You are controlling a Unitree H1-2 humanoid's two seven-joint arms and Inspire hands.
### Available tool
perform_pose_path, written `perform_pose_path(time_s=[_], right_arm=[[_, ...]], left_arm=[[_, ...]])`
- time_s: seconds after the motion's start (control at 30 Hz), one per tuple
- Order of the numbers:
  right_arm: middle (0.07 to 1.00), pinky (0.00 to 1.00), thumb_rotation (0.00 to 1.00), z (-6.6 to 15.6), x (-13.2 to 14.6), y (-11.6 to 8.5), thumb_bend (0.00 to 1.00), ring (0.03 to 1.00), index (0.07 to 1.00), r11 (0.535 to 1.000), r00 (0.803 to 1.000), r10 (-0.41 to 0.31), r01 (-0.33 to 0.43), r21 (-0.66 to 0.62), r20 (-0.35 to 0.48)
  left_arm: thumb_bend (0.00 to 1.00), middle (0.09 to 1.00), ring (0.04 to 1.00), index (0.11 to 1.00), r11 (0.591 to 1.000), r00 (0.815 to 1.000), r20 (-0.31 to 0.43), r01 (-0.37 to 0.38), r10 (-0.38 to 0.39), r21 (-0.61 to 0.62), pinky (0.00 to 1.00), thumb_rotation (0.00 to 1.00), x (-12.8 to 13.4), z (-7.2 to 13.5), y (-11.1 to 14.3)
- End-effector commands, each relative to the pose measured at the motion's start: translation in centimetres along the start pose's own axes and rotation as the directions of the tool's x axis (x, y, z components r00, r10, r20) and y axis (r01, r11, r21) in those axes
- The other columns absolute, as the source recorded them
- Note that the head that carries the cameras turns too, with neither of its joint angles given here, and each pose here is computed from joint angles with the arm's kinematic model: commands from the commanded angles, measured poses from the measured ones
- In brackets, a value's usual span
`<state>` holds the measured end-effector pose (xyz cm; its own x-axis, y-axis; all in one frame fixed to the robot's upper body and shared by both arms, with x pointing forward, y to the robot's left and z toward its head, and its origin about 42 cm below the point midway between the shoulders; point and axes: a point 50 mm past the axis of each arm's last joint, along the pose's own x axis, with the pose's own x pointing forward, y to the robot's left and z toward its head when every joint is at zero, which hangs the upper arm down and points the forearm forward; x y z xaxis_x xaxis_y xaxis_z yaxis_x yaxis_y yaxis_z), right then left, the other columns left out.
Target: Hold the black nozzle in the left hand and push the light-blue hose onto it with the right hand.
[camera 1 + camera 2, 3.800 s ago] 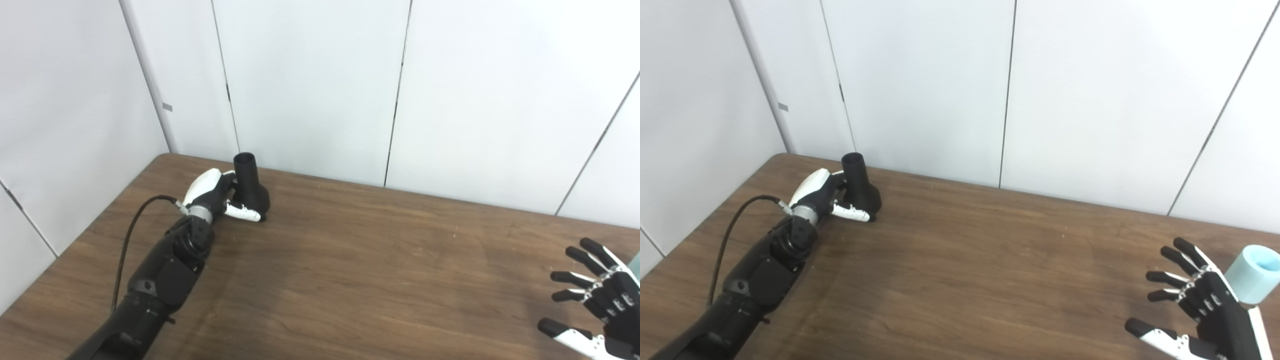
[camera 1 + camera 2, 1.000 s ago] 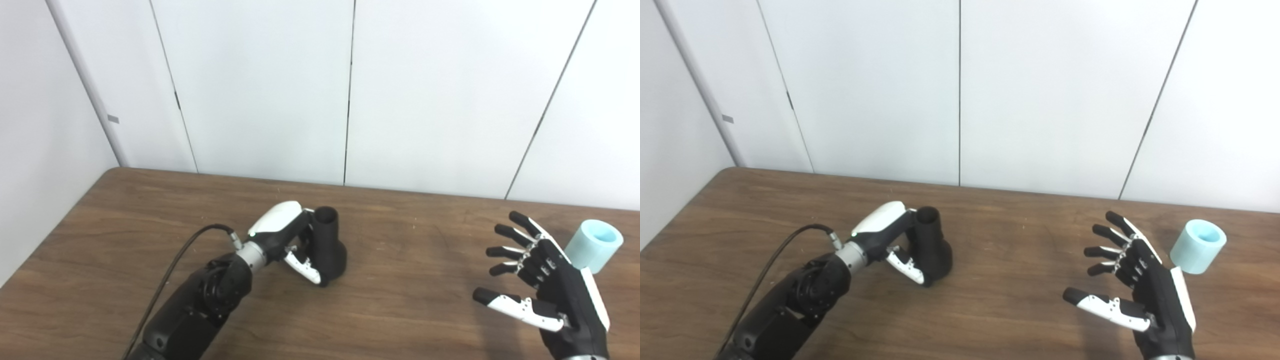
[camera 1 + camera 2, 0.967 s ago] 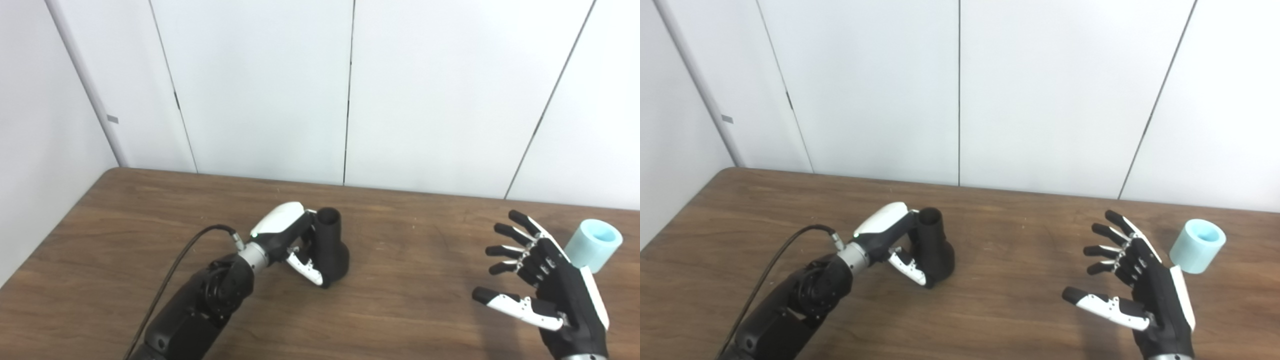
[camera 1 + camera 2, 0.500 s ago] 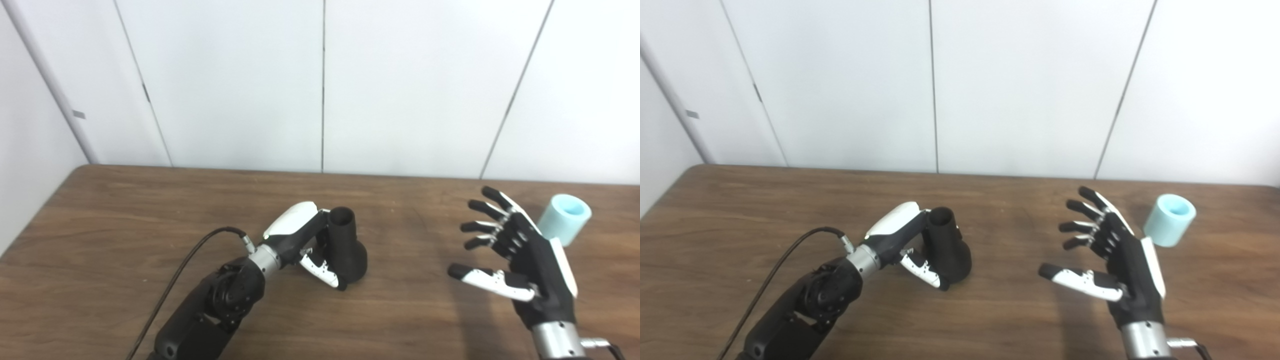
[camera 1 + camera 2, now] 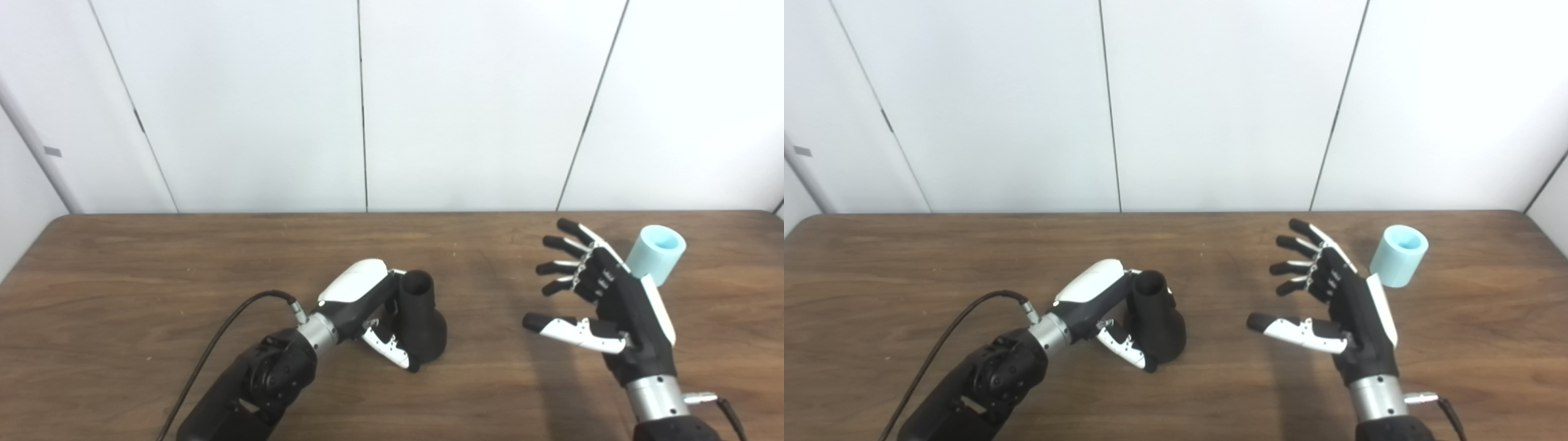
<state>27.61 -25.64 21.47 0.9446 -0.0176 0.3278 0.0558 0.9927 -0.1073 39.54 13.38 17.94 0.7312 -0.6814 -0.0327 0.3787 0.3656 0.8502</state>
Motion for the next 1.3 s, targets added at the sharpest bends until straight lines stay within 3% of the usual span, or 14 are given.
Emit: perform_pose_path(time_s=[0.0,0.33,0.5,0.6,0.73,0.87,1.0,1.17,1.27], right_arm=[[0.776,0.47,0.12,2.1,1.0,-1.3,0.74,0.62,0.842,1.0,0.996,-0.024,0.026,-0.017,0.088],[0.76,0.49,0.16,7.1,2.7,-6.2,0.75,0.612,0.83,0.967,0.987,-0.031,0.07,-0.244,0.159],[0.755,0.49,0.17,10.3,4.6,-9.0,0.77,0.616,0.826,0.903,0.992,-0.014,0.066,-0.425,0.126],[0.755,0.48,0.17,12.1,6.6,-10.8,0.8,0.618,0.818,0.848,0.993,0.015,0.049,-0.527,0.116],[0.787,0.48,0.15,13.3,8.4,-11.5,0.85,0.646,0.811,0.799,0.994,0.044,0.028,-0.601,0.104],[0.843,0.5,0.12,14.6,10.9,-11.8,0.86,0.694,0.815,0.721,0.998,0.037,0.003,-0.693,0.042],[0.879,0.55,0.13,15.8,13.7,-12.0,0.87,0.739,0.829,0.573,0.998,-0.041,-0.019,-0.819,-0.052],[0.9,0.64,0.15,16.0,16.4,-13.2,0.88,0.793,0.837,0.527,0.98,-0.092,-0.1,-0.844,-0.174],[0.903,0.63,0.14,15.3,17.7,-13.7,0.89,0.802,0.843,0.513,0.966,-0.107,-0.149,-0.846,-0.236]], left_arm=[[0.52,0.423,0.499,0.508,0.995,0.995,0.004,0.099,-0.099,0.007,0.54,0.0,0.2,0.1,-1.5],[0.53,0.444,0.472,0.503,0.974,0.984,-0.088,0.168,-0.156,0.153,0.47,0.0,-0.3,-1.3,-2.2],[0.53,0.468,0.536,0.494,0.958,0.977,-0.135,0.189,-0.162,0.216,0.5,0.0,-1.0,-2.2,-2.3],[0.52,0.444,0.519,0.505,0.955,0.977,-0.141,0.187,-0.158,0.23,0.52,0.0,-1.8,-2.9,-2.3],[0.52,0.433,0.496,0.508,0.957,0.978,-0.144,0.182,-0.153,0.224,0.49,0.0,-2.6,-4.0,-2.3],[0.53,0.452,0.482,0.499,0.965,0.979,-0.14,0.171,-0.144,0.201,0.46,0.0,-3.7,-5.3,-2.2],[0.53,0.467,0.481,0.491,0.97,0.982,-0.136,0.155,-0.131,0.186,0.46,0.0,-4.2,-6.4,-2.3],[0.53,0.463,0.476,0.492,0.971,0.983,-0.129,0.15,-0.127,0.185,0.46,0.0,-4.2,-6.9,-2.5],[0.53,0.459,0.483,0.495,0.971,0.985,-0.121,0.147,-0.125,0.19,0.48,0.0,-4.3,-7.1,-2.5]])
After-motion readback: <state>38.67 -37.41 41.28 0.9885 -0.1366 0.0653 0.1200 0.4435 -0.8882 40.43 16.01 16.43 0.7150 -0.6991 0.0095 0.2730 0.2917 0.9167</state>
